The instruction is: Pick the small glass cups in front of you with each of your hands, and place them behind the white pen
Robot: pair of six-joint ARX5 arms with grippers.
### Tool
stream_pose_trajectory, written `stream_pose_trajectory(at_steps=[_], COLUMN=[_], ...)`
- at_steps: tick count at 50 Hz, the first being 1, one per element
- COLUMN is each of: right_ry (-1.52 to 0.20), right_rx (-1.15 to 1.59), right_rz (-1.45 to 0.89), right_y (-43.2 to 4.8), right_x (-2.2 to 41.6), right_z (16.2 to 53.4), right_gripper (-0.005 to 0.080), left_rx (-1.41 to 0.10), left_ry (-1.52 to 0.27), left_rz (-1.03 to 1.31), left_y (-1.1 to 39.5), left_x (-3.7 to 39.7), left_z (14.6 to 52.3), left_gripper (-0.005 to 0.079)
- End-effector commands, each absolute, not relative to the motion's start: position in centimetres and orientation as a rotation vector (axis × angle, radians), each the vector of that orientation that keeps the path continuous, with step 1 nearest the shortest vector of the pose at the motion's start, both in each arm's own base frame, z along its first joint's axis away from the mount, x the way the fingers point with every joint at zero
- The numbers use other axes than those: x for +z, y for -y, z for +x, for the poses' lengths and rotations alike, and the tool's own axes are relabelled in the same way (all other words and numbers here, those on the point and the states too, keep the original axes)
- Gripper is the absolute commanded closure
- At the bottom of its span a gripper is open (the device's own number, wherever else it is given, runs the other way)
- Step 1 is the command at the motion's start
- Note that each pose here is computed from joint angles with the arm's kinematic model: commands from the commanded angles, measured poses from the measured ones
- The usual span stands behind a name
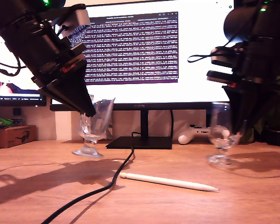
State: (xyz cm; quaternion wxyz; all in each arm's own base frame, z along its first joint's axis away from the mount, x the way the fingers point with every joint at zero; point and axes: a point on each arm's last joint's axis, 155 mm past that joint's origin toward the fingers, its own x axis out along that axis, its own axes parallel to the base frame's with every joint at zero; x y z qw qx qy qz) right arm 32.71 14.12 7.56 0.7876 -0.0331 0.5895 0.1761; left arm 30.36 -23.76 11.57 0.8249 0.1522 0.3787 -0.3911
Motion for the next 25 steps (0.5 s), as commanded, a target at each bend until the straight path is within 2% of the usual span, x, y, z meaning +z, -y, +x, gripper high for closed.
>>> stream_pose_trajectory(at_steps=[1, 25], right_ry=[-1.284, -1.390], right_rx=[0.407, 0.468], right_rz=[-0.077, -0.153], right_y=[-15.0, -16.9], right_x=[7.7, 7.1], right_z=[32.0, 28.0], right_gripper=[0.0765, 0.0765], left_rx=[-0.843, -0.850], left_ry=[-0.767, -0.764], left_rz=[0.325, 0.328], left_y=[24.3, 24.5], left_x=[12.4, 12.5], left_z=[30.8, 30.7], left_gripper=[0.0763, 0.0763])
